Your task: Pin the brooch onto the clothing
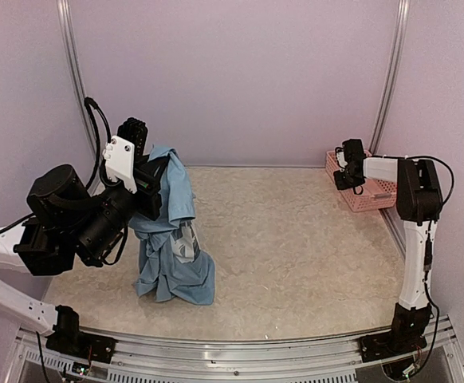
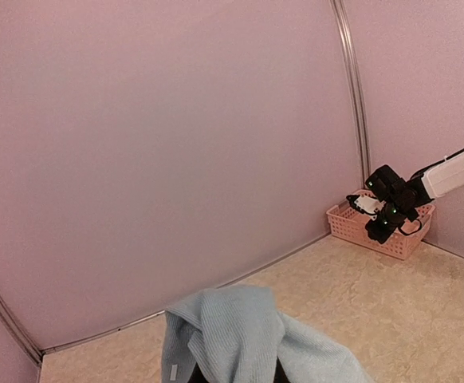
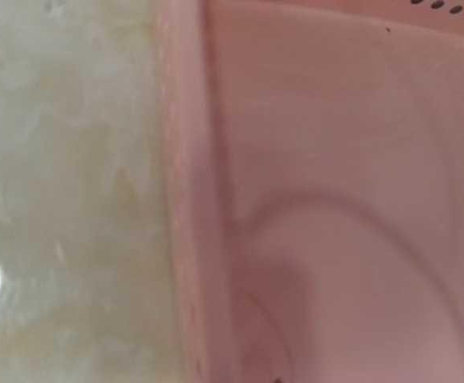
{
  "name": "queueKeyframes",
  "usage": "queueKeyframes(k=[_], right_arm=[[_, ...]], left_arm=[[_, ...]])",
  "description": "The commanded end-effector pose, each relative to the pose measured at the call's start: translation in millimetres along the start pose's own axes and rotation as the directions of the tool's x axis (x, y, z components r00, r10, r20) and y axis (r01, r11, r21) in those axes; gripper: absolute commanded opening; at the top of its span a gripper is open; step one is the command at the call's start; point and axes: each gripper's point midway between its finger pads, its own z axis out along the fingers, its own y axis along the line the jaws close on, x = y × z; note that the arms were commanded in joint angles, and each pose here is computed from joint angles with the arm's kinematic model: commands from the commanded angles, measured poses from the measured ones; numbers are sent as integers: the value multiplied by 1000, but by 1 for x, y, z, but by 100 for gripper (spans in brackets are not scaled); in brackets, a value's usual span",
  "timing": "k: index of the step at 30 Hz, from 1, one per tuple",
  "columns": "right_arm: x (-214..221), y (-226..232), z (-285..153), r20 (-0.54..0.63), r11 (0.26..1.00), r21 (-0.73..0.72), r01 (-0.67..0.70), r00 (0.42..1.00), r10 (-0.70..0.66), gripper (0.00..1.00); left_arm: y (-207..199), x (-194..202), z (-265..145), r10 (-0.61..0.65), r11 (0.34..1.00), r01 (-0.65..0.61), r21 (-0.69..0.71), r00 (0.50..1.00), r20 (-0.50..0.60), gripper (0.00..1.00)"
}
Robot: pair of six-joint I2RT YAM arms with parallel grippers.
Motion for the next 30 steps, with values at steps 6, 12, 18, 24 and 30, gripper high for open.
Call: queueKeyframes(k=[6, 12, 18, 24, 30], right_arm=[[-4, -6, 23, -17, 992, 49, -119, 993, 120, 24], [-46, 8, -28, 81, 999, -36, -41, 996, 43, 46], [-94, 31, -144, 271, 997, -32, 76, 960, -65, 51], [-73, 90, -256, 444, 936, -308, 169, 896, -16, 54], [-24, 114, -289, 378, 909, -384, 160, 926, -3, 50]], left_arm=[[8, -19, 0, -62, 998, 62, -5, 997, 36, 0], [2, -20, 3, -57, 998, 56, 12, 998, 37, 0], [-23, -34, 12, -42, 995, 35, 98, 997, 68, 0], [-23, -28, 48, -104, 987, 94, 133, 992, 73, 0], [-5, 65, 129, -165, 980, 177, 95, 979, -121, 15]])
